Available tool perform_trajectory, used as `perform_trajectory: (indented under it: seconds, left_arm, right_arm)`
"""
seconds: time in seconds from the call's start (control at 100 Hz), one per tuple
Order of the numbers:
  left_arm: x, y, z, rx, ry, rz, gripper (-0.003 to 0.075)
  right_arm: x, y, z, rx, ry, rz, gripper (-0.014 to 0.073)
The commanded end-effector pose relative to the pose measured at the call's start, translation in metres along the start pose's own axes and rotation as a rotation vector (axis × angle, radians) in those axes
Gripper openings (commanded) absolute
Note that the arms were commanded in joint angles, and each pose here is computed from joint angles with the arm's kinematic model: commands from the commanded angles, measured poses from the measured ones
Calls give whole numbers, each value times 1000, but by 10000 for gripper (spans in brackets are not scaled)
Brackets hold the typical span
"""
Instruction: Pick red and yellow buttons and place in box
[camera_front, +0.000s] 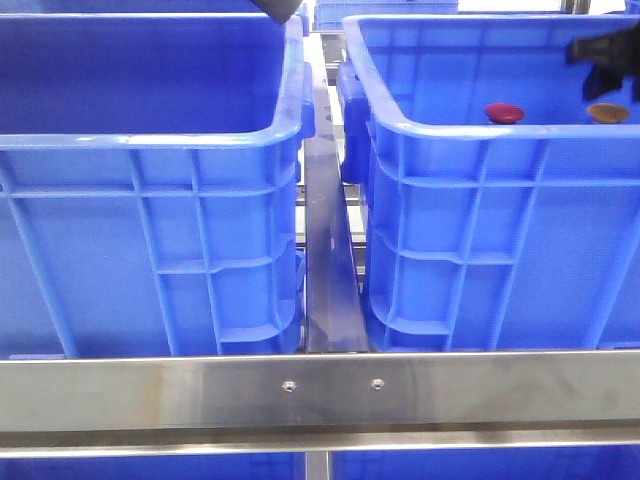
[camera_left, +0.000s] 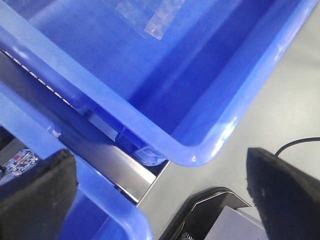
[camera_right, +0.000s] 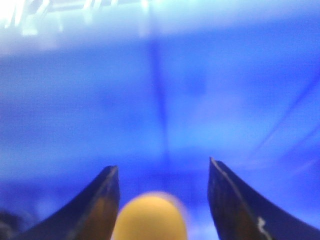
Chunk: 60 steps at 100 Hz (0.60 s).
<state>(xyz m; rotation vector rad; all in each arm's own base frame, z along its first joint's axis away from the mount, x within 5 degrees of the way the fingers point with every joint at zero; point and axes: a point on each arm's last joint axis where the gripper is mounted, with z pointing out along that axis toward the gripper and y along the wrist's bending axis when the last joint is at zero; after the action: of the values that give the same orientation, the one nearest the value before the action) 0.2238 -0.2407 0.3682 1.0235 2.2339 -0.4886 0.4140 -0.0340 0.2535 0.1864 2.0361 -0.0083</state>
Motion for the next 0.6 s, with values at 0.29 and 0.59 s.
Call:
perform_trajectory:
  seconds: [0.29,0.59]
  left_arm:
    - [-14,-5,-25,13,-129,-4,636]
    - [-15,-5,-25,6,-146,0,636]
  right_arm:
    - [-29,-3,-90,12,-150,-5,406]
    - [-9,-4,-171,-20,-232,-1,44]
